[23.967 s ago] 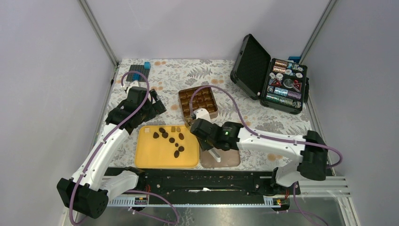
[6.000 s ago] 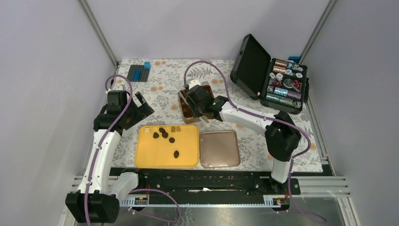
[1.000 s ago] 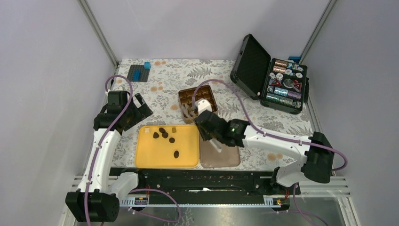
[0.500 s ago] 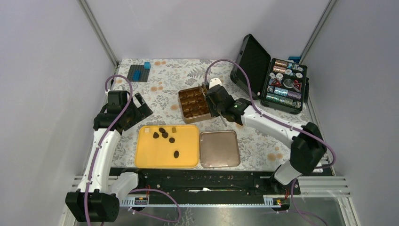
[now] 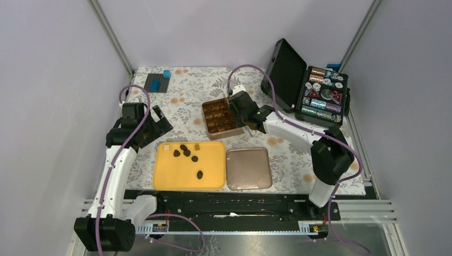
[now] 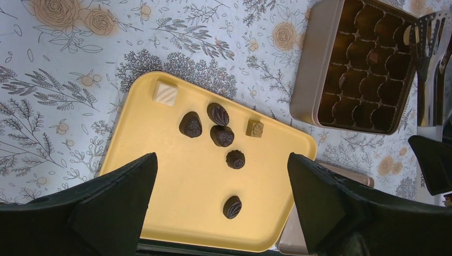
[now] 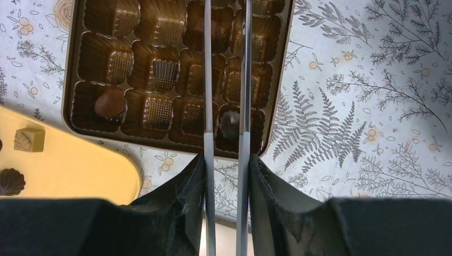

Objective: Pack the chocolate

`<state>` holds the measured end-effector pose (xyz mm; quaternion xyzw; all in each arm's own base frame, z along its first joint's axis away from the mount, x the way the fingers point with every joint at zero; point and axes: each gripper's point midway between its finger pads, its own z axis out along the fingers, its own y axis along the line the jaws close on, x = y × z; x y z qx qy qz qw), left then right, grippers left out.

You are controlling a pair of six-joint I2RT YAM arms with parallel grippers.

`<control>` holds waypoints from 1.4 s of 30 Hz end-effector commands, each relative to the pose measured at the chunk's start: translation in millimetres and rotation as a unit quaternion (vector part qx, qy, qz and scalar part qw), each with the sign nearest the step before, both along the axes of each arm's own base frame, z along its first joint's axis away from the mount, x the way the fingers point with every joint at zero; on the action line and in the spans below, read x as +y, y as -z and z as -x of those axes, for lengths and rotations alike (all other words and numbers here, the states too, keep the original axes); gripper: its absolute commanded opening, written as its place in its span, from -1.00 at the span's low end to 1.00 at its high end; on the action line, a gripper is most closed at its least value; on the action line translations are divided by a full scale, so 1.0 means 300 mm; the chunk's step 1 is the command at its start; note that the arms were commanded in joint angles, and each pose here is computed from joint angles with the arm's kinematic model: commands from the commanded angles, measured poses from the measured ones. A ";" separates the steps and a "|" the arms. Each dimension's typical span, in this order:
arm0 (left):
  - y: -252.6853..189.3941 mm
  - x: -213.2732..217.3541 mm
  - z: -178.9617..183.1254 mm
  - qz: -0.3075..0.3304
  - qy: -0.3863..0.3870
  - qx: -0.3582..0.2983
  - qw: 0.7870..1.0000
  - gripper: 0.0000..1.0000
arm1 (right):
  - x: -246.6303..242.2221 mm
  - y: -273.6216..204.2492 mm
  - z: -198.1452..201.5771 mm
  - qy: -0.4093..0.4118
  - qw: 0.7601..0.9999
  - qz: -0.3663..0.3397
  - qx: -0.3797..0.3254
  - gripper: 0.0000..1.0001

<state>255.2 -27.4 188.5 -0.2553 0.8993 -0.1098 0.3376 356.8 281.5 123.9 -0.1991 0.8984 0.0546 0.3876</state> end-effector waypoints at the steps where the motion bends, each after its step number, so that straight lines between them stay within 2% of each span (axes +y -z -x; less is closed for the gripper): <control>1: -0.069 0.016 -0.027 -0.014 0.000 -0.034 0.999 0.97 | 0.060 -0.077 -0.079 -0.003 0.999 -0.032 -0.038 -0.43; 9: -0.073 0.036 -0.021 -0.028 -0.009 -0.034 0.999 0.97 | 0.086 -0.036 -0.109 -0.005 0.999 -0.027 -0.028 -0.43; 15: -0.071 0.037 -0.018 -0.029 -0.008 -0.033 0.999 0.97 | 0.085 -0.022 -0.099 -0.004 0.999 -0.029 -0.019 -0.16; 20: -0.069 0.036 -0.014 -0.029 -0.007 -0.033 0.999 0.97 | 0.084 -0.033 -0.095 -0.002 0.999 -0.033 -0.020 -0.10; 24: -0.073 0.036 -0.011 -0.029 -0.007 -0.036 0.999 0.97 | 0.083 -0.063 -0.087 -0.003 0.999 -0.041 -0.024 -0.17; 27: -0.072 0.036 -0.008 -0.028 -0.008 -0.036 0.999 0.97 | 0.081 -0.119 -0.062 -0.010 0.998 -0.063 -0.030 -0.39; 30: -0.067 0.032 -0.008 -0.025 -0.007 -0.034 0.999 0.97 | 0.084 -0.171 -0.007 -0.030 0.996 -0.077 -0.033 -0.52; 36: -0.071 0.031 -0.018 -0.024 -0.008 -0.035 0.999 0.97 | 0.112 -0.221 0.199 -0.088 0.994 -0.053 -0.040 -0.54; 42: -0.067 0.030 -0.026 -0.022 -0.010 -0.033 0.999 0.98 | 0.115 -0.192 0.441 -0.130 0.990 -0.052 -0.004 -0.53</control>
